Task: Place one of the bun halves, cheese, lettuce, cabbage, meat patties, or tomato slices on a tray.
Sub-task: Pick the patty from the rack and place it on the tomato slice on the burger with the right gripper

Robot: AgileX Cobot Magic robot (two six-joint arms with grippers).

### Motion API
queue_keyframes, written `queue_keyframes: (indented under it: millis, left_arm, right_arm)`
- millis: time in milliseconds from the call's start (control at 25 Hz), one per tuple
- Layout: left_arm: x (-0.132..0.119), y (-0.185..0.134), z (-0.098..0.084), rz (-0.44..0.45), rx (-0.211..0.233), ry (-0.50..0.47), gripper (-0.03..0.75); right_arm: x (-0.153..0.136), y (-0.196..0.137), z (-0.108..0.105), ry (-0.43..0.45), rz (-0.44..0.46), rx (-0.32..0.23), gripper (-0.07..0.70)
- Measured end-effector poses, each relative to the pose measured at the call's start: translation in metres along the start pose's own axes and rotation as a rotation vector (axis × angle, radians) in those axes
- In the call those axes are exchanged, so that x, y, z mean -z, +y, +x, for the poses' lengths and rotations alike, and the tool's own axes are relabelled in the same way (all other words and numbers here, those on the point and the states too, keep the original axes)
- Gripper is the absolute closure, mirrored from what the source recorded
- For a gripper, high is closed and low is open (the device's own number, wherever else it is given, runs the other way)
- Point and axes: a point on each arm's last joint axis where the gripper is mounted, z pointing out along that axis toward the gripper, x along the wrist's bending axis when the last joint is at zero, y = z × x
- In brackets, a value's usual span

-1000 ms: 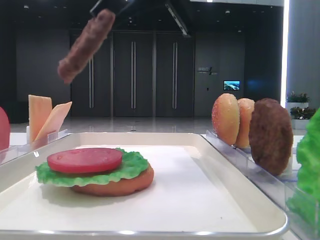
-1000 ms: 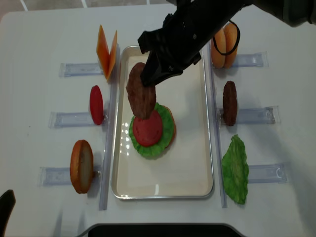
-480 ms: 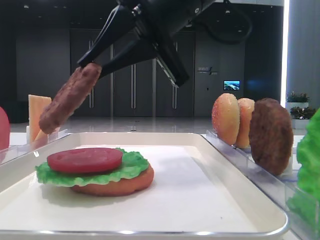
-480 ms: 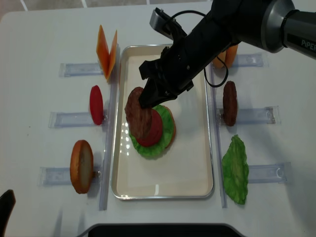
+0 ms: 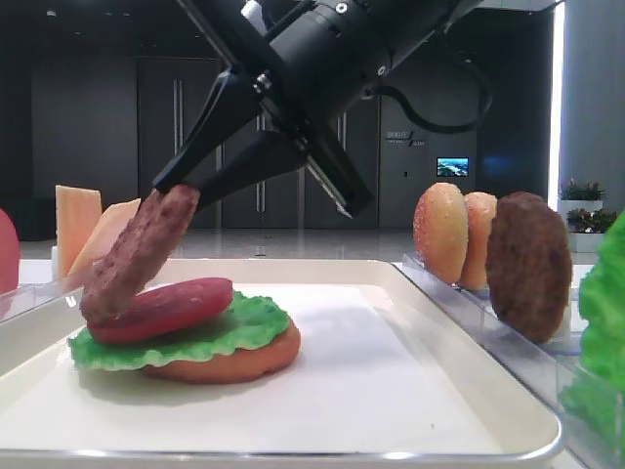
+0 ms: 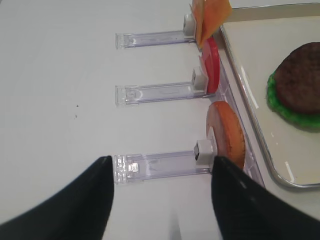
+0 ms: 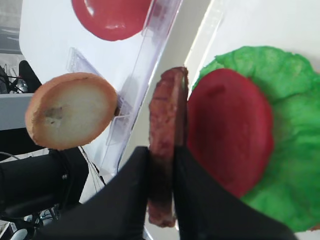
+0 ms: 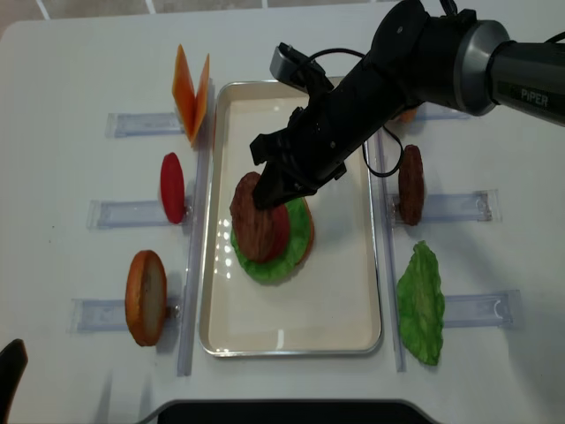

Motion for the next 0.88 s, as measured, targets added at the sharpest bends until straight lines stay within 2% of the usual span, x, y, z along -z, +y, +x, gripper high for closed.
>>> queue_keyframes:
  millis: [440,520,680,760,880]
  left_arm:
    - [0.0,0.0,0.0,0.0,0.0,0.0,0.244]
    - [0.0,0.0,0.0,0.0,0.0,0.0,0.244]
    - [0.0,0.0,0.0,0.0,0.0,0.0,0.244]
    - [0.0,0.0,0.0,0.0,0.0,0.0,0.244]
    - [0.0,0.0,0.0,0.0,0.0,0.0,0.244]
  right_arm:
    - [-0.001,0.001,-0.006,-0.005,-0.001,0.01,0.517]
    - [0.002,0.002,-0.009,-0.003,0.0,0.001,0.482]
    - [0.01,0.004,-0.015,0.002,0.016,0.0,0.325]
    - [0.014,0.007,-0.011,-0.001,0.037,0.036,0.261]
    - [0.027,0.019,0.002,-0.04,0.071,0.086,0.228]
